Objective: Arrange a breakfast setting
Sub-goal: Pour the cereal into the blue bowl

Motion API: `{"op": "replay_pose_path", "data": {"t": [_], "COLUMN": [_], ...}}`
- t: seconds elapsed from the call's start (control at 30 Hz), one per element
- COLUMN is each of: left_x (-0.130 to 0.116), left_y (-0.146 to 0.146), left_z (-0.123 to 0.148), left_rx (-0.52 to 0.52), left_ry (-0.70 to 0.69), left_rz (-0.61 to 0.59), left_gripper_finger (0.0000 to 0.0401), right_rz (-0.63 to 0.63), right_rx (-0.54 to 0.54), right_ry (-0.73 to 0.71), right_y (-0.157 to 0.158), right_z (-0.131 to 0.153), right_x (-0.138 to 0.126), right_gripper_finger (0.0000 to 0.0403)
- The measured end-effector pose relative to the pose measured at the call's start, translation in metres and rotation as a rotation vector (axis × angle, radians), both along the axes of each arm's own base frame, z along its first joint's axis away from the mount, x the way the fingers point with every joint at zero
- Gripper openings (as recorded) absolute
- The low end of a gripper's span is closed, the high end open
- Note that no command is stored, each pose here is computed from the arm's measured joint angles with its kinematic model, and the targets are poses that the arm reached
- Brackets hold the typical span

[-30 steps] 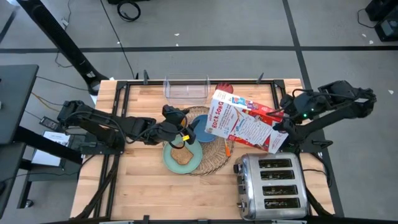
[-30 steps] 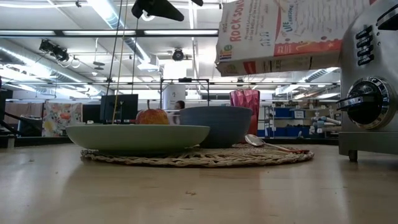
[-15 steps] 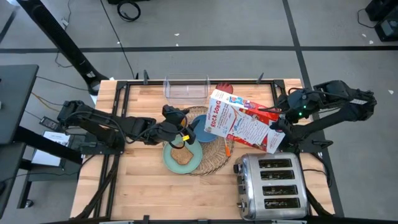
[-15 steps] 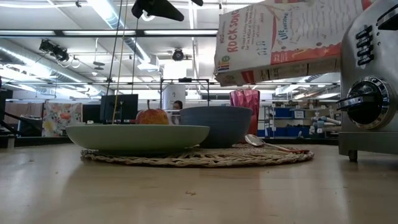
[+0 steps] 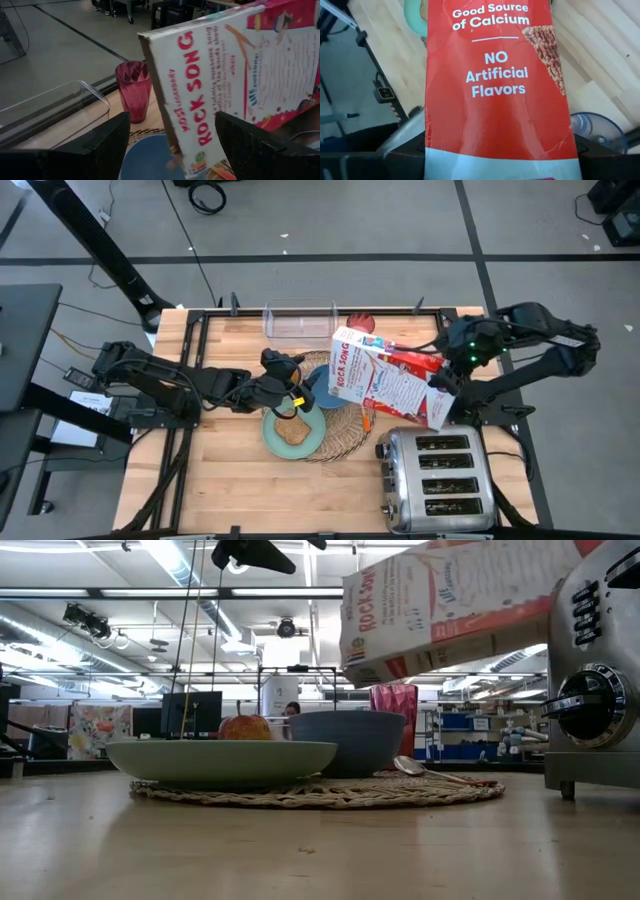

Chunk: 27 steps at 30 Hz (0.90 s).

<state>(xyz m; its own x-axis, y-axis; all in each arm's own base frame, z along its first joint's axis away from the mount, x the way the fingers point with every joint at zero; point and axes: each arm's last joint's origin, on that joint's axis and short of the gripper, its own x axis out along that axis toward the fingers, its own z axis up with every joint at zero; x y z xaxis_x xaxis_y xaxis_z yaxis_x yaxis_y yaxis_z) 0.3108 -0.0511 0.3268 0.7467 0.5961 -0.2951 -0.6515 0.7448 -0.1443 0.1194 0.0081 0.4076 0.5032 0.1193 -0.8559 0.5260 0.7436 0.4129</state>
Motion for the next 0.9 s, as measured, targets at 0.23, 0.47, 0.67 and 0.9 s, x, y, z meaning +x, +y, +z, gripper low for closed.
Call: {"op": "replay_pose_path", "data": {"t": [0.23, 0.47, 0.67, 0.9], "left_x": [0.000, 0.000, 0.000, 0.000], "left_y": [0.000, 0.000, 0.000, 0.000], "left_z": [0.000, 0.000, 0.000, 0.000], "left_rx": [-0.001, -0.001, -0.001, 0.001], "left_ry": [-0.001, -0.001, 0.000, 0.005], "left_rz": [0.000, 0.001, 0.000, 0.000], "left_gripper_finger": [0.0298, 0.0298, 0.0298, 0.0298], "right_rz": [-0.024, -0.076, -0.082, -0.122], "right_rx": [0.031, 0.088, 0.154, 0.208], "right_ry": [0.013, 0.020, 0.033, 0.032], "right_y": [-0.004, -0.007, -0.006, -0.007], "right_z": [-0.001, -0.001, -0.002, -0.001], "right_x": [0.008, 0.010, 0.012, 0.015], "right_gripper_finger": [0.0233, 0.0233, 0.0233, 0.0233]}}
